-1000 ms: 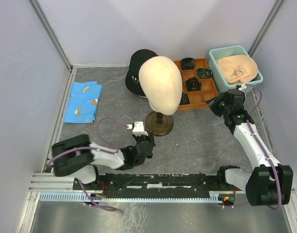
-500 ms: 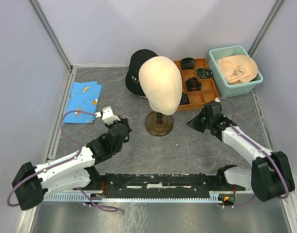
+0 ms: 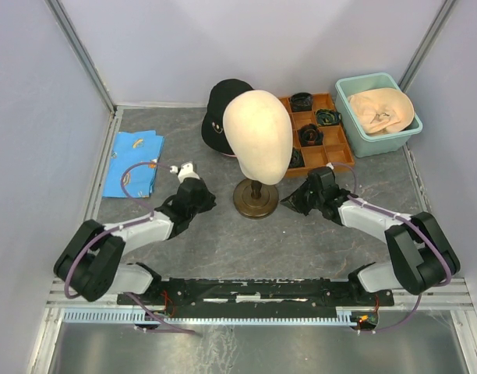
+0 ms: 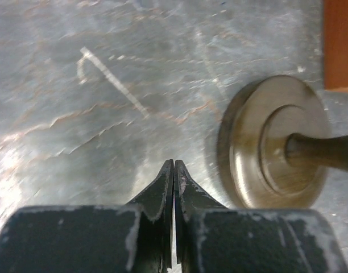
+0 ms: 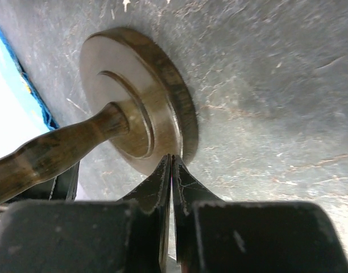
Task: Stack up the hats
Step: Move the hat stand to the center of the board.
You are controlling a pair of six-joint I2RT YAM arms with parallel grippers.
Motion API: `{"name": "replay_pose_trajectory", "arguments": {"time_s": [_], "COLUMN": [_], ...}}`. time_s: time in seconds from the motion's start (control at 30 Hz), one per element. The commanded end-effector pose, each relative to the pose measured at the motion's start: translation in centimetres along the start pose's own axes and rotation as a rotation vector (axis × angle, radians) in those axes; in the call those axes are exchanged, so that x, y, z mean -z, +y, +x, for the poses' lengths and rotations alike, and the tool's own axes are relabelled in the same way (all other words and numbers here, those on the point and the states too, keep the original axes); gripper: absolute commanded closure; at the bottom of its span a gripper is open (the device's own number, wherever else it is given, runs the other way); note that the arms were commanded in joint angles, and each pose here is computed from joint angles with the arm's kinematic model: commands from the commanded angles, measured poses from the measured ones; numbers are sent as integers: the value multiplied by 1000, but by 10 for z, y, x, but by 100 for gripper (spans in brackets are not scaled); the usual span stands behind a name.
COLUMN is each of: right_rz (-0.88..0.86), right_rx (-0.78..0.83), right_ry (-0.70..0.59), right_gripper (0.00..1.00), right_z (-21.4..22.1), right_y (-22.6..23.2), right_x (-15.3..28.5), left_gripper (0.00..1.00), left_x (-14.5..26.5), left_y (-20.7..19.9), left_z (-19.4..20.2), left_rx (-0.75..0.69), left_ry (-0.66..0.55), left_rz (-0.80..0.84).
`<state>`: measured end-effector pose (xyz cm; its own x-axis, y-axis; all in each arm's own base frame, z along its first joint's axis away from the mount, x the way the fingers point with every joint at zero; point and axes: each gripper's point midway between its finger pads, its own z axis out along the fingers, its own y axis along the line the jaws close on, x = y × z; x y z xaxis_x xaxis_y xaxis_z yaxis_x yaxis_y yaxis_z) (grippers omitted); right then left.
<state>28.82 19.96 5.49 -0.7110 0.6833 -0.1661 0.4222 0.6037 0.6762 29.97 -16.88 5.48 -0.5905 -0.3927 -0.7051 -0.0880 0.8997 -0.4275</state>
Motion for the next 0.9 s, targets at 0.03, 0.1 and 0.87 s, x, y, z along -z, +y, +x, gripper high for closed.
{"name": "replay_pose_trajectory", "arguments": {"time_s": [0.03, 0.1, 0.87], "right_rz": [-67, -64, 53], "right_rx": [-55, -59, -36], "right_ry": [-5, -1, -3], "right_gripper": [91, 91, 96], "right_z": [1, 2, 0], "right_y": [11, 9, -13], "right_x": [-9, -12, -31], "left_gripper": [97, 97, 97], "left_x": [-20, -30, -113], "left_y": [-61, -68, -84], "left_z": [-37, -38, -13], "left_rx": [-14, -13, -57], "left_ry": [-34, -17, 124], "left_rz": [257, 297, 363]}}
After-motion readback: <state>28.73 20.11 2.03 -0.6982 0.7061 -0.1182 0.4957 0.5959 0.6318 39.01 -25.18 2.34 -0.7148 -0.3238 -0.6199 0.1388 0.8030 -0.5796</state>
